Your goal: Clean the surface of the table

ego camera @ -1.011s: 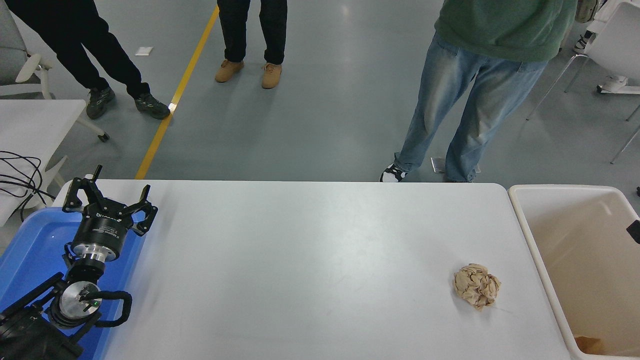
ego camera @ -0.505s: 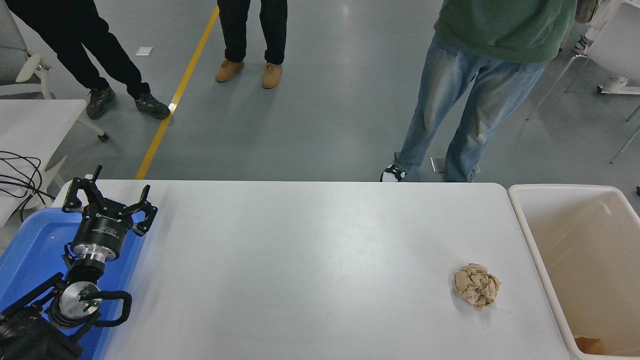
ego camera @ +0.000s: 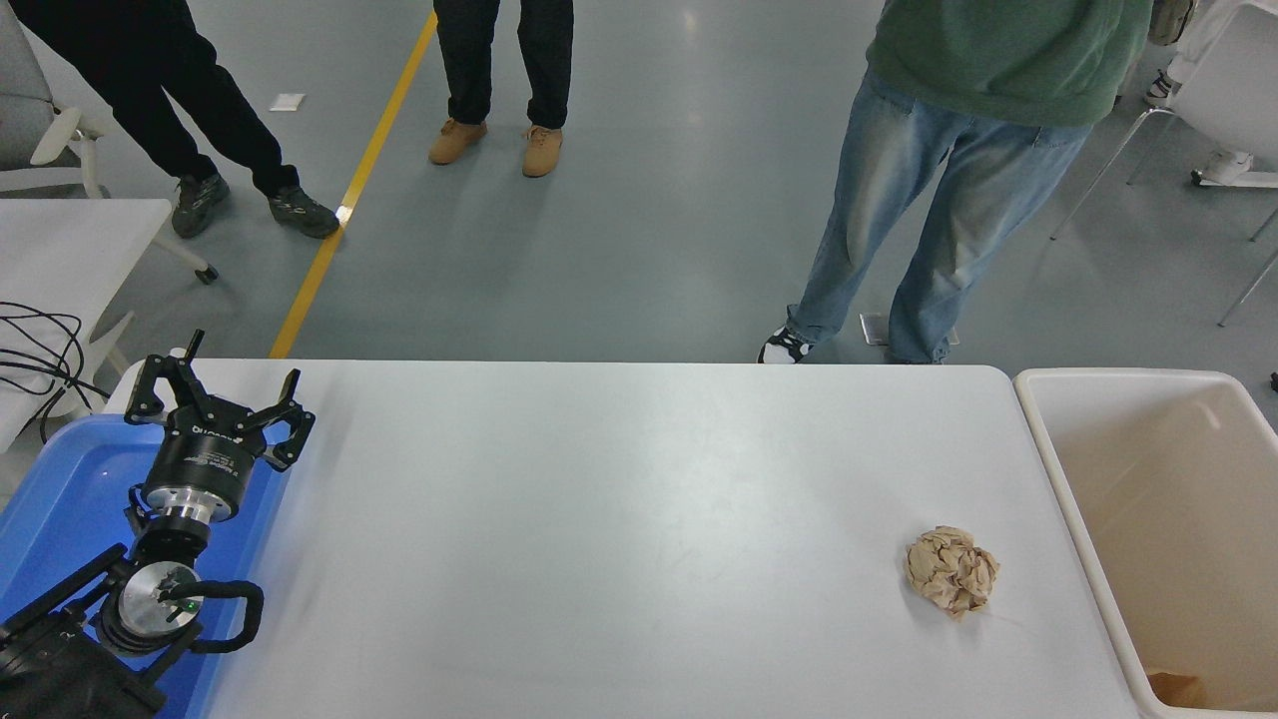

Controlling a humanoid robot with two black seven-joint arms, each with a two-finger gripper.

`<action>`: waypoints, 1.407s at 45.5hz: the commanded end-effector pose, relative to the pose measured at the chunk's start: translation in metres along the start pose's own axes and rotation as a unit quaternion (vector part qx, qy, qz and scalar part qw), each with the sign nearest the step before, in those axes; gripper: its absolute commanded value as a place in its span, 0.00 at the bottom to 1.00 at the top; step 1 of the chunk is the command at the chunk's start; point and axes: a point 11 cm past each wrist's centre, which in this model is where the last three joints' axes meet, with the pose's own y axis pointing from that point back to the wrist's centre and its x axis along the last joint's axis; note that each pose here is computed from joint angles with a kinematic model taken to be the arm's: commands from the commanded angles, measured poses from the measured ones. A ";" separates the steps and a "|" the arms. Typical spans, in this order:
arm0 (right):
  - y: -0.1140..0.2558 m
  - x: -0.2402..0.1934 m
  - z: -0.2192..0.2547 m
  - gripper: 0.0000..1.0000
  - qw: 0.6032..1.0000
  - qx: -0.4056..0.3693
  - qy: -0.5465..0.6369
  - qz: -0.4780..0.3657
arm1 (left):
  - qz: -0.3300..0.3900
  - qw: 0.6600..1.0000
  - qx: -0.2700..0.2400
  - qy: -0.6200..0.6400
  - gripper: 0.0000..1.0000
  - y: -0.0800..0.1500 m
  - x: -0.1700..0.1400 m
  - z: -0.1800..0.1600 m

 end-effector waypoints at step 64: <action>0.050 -0.219 -0.052 0.99 0.819 0.115 -0.502 -0.253 | 0.000 1.000 -0.001 0.001 0.99 0.000 0.000 0.000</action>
